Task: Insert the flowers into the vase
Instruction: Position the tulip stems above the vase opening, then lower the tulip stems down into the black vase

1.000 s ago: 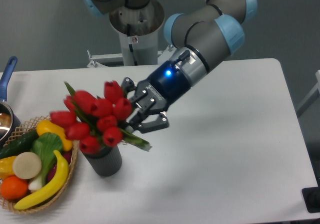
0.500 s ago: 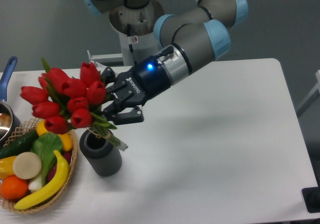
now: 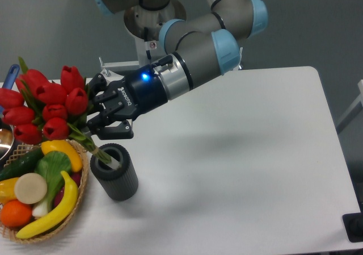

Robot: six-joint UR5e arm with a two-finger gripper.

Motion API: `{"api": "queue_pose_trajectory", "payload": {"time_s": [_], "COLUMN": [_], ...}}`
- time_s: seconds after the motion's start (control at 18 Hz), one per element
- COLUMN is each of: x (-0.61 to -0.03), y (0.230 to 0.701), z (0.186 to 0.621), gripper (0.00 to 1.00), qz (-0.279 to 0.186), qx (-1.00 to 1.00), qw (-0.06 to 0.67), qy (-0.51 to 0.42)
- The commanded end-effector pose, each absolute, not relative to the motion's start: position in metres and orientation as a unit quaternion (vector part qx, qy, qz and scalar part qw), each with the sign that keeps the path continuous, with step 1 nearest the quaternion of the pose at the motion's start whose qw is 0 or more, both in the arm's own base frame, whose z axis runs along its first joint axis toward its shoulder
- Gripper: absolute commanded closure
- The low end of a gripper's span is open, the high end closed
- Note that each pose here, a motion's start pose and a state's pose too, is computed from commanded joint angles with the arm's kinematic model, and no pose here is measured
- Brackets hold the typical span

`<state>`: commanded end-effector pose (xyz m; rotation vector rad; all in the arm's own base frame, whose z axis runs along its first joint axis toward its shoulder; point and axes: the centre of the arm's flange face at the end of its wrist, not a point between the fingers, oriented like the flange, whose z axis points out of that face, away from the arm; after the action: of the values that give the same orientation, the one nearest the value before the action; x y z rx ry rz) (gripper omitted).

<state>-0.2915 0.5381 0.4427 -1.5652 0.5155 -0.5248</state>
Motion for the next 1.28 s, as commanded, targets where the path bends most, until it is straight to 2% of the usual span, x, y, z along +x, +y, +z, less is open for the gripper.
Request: {"api": "queue_pose_trajectory", "payload": {"time_s": [0.72, 1.28], "x": [-0.286, -0.313], "y": [0.533, 0.526], "z": [0.41, 0.369], "gripper": [0.66, 0.66], "qz": [-0.269, -0.269], "qx": [-0.68, -0.692], "qw": [0.652, 0.648], "qy": [0.203, 0.173]}}
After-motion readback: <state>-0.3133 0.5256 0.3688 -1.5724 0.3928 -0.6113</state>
